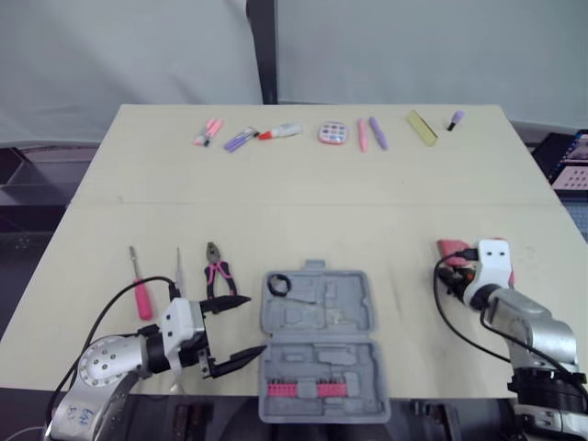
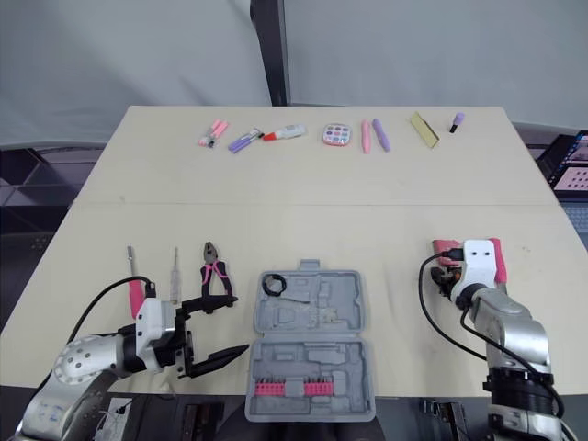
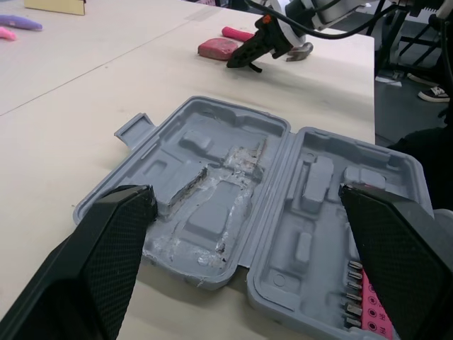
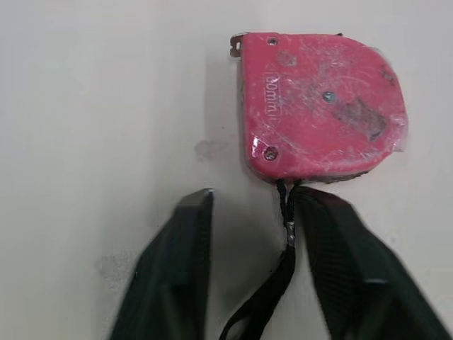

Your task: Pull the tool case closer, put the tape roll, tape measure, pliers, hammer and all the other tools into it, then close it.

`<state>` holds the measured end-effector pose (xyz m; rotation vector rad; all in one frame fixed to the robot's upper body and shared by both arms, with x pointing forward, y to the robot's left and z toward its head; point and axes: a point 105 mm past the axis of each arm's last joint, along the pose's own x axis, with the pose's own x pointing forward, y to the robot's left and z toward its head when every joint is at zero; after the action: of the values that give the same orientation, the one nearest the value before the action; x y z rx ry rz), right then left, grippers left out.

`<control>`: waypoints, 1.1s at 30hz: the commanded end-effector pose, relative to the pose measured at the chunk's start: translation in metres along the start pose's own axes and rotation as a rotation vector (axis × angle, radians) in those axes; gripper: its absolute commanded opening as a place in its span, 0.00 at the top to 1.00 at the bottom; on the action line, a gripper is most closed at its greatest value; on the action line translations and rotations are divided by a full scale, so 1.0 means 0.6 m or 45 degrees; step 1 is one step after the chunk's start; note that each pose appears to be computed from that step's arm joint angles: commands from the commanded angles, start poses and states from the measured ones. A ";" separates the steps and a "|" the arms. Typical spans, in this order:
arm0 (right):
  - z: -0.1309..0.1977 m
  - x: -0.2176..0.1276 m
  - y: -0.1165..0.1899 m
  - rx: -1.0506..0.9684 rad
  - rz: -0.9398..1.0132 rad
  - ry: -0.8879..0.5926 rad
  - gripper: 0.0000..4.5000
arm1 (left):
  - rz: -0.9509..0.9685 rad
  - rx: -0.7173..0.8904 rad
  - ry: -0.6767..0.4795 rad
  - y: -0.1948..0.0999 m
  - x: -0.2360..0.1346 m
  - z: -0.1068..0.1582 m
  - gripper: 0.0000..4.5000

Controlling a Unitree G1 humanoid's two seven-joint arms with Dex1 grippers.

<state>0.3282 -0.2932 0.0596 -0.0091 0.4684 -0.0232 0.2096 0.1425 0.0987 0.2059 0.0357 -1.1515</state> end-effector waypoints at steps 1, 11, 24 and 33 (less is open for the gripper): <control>-0.014 -0.005 -0.011 -0.011 -0.036 0.035 0.97 | -0.012 0.039 -0.013 -0.003 0.004 0.013 0.00; -0.026 -0.027 0.011 0.009 0.001 0.068 1.00 | -0.016 0.024 -0.016 -0.004 0.008 0.012 0.00; -0.091 -0.125 0.078 0.041 0.084 0.198 1.00 | -0.102 -0.001 -0.030 -0.011 0.015 0.005 0.00; -0.144 -0.181 0.112 0.070 0.121 0.309 1.00 | -0.160 -0.006 -0.051 -0.015 0.026 0.000 0.00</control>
<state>0.2018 -0.2282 0.0336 0.0609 0.6833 0.0497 0.2095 0.1269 0.0934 0.1758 0.0363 -1.2631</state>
